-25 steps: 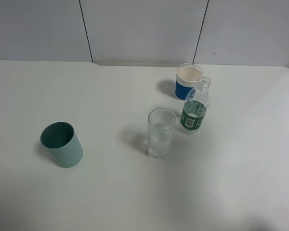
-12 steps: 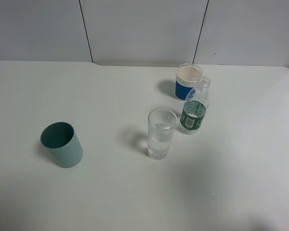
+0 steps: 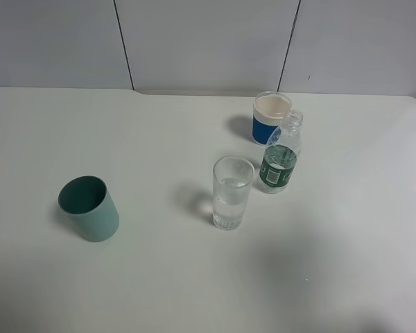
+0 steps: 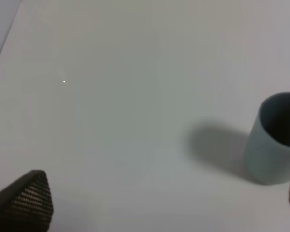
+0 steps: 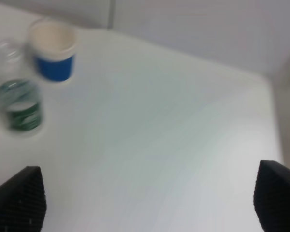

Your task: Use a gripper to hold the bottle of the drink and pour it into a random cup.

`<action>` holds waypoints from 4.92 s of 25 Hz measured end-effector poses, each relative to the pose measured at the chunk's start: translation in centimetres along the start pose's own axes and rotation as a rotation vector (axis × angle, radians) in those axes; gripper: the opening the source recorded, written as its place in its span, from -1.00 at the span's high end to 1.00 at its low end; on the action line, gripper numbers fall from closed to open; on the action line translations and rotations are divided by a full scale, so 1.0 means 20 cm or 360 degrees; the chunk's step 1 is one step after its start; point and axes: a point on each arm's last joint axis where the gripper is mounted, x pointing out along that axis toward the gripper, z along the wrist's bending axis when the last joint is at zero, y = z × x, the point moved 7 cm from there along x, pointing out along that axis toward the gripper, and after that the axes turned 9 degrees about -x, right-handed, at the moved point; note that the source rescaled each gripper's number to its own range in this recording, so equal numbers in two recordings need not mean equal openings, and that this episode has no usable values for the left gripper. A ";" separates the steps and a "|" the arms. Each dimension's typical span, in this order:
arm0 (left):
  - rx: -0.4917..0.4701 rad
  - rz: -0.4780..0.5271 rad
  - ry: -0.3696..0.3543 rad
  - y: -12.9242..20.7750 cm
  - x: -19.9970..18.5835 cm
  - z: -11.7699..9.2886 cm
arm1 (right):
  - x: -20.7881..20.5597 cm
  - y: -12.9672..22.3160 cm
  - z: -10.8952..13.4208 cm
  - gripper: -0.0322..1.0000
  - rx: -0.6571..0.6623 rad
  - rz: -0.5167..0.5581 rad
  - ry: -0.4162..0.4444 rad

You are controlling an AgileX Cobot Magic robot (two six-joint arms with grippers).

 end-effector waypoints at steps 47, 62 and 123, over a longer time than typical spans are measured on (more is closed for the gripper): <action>0.0000 0.0000 0.0000 0.00 0.00 0.00 | 0.14 0.22 0.32 -1.00 0.0323 -0.0064 -0.0395; 0.0000 0.0000 0.0000 0.00 0.00 0.00 | 0.16 0.26 0.22 -1.00 0.0608 0.0082 0.0124; 0.0000 0.0000 0.0000 0.00 0.00 0.00 | 0.16 0.27 0.20 -1.00 0.0657 0.0108 0.0220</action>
